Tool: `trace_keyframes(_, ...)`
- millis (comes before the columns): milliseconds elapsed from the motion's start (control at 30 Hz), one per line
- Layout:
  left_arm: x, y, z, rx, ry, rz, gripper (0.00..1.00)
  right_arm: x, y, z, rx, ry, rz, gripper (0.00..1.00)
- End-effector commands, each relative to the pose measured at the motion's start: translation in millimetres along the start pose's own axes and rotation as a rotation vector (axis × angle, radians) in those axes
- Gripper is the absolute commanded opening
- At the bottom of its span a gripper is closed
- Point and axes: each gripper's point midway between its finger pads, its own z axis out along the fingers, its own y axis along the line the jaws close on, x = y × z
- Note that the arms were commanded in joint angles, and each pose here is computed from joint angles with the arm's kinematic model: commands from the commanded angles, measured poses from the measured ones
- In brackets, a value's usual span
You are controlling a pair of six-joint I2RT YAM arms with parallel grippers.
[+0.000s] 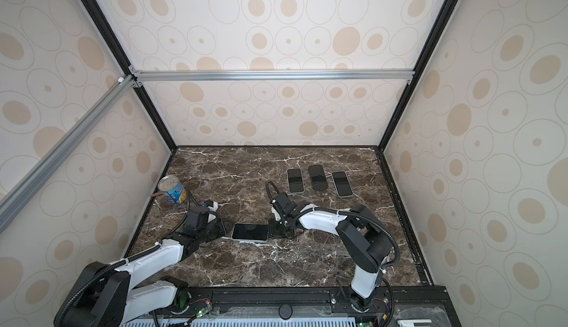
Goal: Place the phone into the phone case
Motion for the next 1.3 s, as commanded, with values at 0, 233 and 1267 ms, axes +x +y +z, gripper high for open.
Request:
trace_keyframes(0,0.3,-4.7,8.6,0.014,0.033,0.026,0.29,-5.7,7.4,-10.8,0.011,-0.026,-0.035,0.17)
trace_keyframes(233,16.2,1.1,18.9,0.026,0.095,0.009,0.24,-10.1,12.2,-3.4,0.004,-0.007,-0.04,0.17)
trace_keyframes(1267,41.4,11.6,9.4,0.051,0.112,-0.034,0.18,4.6,3.3,24.5,0.011,0.089,-0.017,0.12)
